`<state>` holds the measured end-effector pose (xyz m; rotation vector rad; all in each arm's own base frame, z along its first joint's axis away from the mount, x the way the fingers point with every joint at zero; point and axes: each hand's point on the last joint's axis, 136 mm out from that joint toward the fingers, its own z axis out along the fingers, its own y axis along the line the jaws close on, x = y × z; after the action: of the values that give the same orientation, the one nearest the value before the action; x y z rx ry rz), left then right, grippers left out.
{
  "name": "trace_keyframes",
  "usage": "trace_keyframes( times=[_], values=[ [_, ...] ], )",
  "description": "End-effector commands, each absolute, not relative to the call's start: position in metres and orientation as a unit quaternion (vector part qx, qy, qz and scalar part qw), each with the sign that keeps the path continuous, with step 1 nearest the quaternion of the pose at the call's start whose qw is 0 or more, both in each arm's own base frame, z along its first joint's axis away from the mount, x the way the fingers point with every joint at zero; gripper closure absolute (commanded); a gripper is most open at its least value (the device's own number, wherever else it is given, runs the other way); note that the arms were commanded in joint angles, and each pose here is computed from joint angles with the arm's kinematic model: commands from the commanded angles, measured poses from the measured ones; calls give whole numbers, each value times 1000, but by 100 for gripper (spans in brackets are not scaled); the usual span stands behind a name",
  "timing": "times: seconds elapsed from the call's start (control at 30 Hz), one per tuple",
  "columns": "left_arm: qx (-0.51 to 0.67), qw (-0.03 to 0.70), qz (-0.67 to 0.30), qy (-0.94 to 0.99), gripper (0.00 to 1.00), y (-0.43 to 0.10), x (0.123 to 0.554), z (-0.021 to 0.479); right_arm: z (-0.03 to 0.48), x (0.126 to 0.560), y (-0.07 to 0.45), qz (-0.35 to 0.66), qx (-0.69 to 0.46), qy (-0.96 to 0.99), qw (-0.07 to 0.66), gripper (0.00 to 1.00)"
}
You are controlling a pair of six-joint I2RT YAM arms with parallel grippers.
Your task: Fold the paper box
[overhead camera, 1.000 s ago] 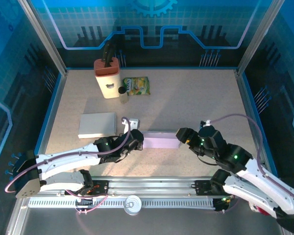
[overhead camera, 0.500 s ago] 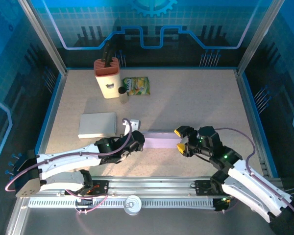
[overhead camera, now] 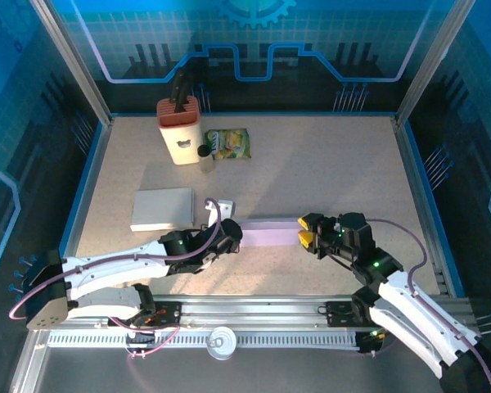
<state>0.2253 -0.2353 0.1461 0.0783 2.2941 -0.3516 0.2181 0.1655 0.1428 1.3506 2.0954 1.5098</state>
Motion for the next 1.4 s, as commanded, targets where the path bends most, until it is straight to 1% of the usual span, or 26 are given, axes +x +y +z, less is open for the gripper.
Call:
trace_keyframes(
  times=[0.0, 0.23, 0.27, 0.33, 0.4, 0.53, 0.63, 0.73, 0.87, 0.97, 1.13, 1.37],
  values=[
    [46, 361, -118, 924, 98, -232, 214, 124, 145, 219, 163, 522, 454, 711, 123, 59],
    [45, 360, -136, 922, 93, -236, 212, 131, 128, 218, 155, 494, 460, 726, 135, 63],
    [43, 360, -142, 921, 86, -237, 212, 134, 127, 218, 155, 491, 461, 727, 135, 64],
    [40, 356, -159, 920, 76, -240, 209, 139, 124, 218, 154, 486, 460, 730, 137, 65],
    [37, 354, -180, 917, 70, -243, 206, 147, 120, 218, 153, 479, 462, 733, 137, 67],
    [23, 349, -226, 909, 54, -246, 202, 164, 116, 218, 153, 474, 463, 737, 135, 68],
    [-4, 333, -276, 902, 48, -247, 204, 172, 114, 218, 153, 471, 464, 738, 134, 69],
    [-37, 315, -325, 891, 44, -246, 210, 176, 114, 218, 152, 469, 465, 738, 134, 70],
    [-71, 297, -366, 879, 42, -241, 220, 177, 113, 218, 152, 470, 464, 739, 134, 70],
    [-83, 282, -383, 876, 42, -242, 227, 175, 113, 217, 152, 469, 464, 739, 134, 70],
    [-95, 270, -377, 881, 45, -240, 231, 161, 114, 218, 153, 471, 462, 740, 134, 70],
    [-108, 267, -367, 884, 54, -229, 232, 149, 112, 217, 154, 470, 461, 741, 131, 71]
  ],
)
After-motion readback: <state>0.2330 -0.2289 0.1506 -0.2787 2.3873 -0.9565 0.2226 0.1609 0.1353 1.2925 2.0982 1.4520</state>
